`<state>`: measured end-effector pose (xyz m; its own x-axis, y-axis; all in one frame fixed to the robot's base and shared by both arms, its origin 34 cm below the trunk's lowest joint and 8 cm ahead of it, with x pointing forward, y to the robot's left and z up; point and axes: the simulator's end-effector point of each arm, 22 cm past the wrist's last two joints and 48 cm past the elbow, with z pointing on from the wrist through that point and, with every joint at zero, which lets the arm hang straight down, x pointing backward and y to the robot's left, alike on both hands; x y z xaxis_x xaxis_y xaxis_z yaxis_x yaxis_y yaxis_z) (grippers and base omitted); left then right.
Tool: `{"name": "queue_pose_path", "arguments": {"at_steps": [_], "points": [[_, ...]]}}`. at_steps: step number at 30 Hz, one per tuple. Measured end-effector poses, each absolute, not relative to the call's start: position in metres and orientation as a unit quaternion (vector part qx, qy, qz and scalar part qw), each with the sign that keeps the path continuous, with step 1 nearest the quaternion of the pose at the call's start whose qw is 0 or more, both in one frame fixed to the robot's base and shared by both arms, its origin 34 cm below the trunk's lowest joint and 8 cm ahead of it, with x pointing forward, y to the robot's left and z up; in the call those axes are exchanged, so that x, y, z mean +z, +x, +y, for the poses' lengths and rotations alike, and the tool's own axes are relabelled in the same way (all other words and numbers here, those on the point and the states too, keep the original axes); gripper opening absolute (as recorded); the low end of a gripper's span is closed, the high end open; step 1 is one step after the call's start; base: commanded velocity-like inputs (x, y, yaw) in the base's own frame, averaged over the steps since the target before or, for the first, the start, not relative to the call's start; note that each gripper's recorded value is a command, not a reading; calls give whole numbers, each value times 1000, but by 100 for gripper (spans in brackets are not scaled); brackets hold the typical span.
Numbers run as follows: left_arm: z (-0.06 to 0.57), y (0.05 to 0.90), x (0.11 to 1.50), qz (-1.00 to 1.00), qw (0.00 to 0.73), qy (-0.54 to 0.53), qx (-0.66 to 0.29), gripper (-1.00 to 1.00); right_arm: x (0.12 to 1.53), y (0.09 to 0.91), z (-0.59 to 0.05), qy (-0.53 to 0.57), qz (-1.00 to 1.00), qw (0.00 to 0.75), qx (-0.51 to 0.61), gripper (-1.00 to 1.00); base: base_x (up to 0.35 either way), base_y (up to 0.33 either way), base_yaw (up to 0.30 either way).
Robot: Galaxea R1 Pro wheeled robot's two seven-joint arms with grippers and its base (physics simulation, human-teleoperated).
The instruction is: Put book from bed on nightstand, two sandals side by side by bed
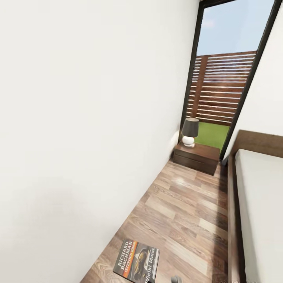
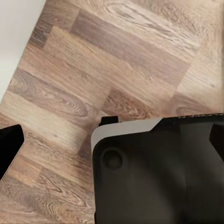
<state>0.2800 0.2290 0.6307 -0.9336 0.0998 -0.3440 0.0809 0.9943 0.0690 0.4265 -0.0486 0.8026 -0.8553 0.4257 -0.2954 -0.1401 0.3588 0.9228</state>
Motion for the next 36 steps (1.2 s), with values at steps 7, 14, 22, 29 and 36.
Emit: {"name": "queue_pose_path", "arguments": {"at_steps": [7, 14, 22, 29, 36], "points": [[229, 278, 630, 983, 173, 46, 27, 100, 801, 425, -49, 93, 785, 251, 558, -100, 223, 77, -240], [229, 277, 629, 984, 172, 46, 27, 100, 800, 425, -49, 93, 786, 250, 558, -100, 258, 152, -88], [229, 276, 629, 984, 172, 46, 27, 100, 800, 425, -49, 93, 785, 250, 558, -100, 287, 165, -145], [229, 276, 629, 984, 172, 46, 27, 100, 800, 424, -49, 94, 785, 250, 559, -100, 294, 166, -230], [229, 277, 629, 984, 172, 46, 27, 100, 800, 424, -49, 93, 785, 250, 559, -100, 296, 140, -117]]}}
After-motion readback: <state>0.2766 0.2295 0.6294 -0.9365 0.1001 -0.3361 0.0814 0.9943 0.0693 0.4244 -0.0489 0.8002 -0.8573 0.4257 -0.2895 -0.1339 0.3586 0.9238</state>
